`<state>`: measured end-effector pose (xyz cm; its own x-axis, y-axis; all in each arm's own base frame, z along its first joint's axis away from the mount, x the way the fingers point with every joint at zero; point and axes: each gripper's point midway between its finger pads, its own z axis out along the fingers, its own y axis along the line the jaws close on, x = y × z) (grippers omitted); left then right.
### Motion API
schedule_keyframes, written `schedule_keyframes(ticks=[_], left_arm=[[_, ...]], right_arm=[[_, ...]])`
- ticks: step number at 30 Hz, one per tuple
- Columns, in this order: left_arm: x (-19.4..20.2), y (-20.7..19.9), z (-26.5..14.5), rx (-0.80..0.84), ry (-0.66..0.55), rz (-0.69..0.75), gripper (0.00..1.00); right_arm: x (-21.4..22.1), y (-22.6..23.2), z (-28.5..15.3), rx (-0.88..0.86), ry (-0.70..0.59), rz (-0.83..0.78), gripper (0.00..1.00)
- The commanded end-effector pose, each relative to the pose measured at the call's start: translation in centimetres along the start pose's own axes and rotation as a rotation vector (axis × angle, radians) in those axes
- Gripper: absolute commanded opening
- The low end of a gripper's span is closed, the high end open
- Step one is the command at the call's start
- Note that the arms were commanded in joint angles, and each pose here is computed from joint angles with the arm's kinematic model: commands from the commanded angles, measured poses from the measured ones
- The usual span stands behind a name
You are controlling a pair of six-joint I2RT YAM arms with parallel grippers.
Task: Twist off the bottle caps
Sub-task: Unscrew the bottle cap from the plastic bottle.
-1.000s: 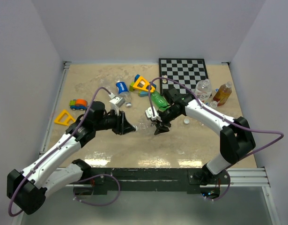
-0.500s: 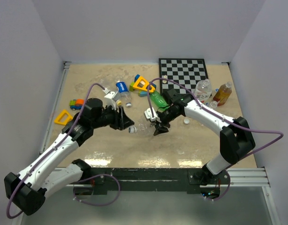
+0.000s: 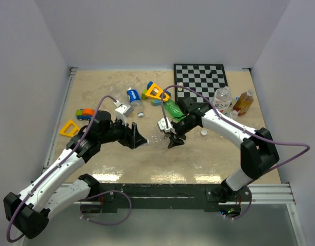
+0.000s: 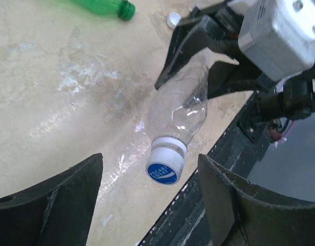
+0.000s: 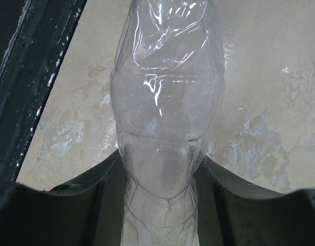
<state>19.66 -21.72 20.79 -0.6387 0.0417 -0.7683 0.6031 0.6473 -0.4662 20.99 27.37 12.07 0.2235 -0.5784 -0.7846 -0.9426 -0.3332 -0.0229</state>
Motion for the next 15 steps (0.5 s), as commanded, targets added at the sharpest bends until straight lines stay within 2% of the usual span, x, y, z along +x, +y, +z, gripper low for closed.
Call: schedule_keyframes(ticks=[1,5,11,15], left_arm=[[1.6,-1.5,0.3,0.129,0.052,0.025,0.79],[2.8,-1.4,1.0,0.151,0.101,0.004,0.74],[2.7,-1.7,1.3,0.181,0.098,-0.007,0.56],[2.5,-1.8,1.2,0.179,0.090,-0.007,0.55]], right_arm=[[-1.1,-0.5,-0.2,0.006,-0.029,-0.016,0.07],[-1.1,-0.4,-0.1,0.004,-0.030,-0.017,0.07],[-1.1,-0.5,-0.2,0.005,-0.029,-0.018,0.07],[-1.1,-0.5,-0.1,0.004,-0.029,-0.017,0.07]])
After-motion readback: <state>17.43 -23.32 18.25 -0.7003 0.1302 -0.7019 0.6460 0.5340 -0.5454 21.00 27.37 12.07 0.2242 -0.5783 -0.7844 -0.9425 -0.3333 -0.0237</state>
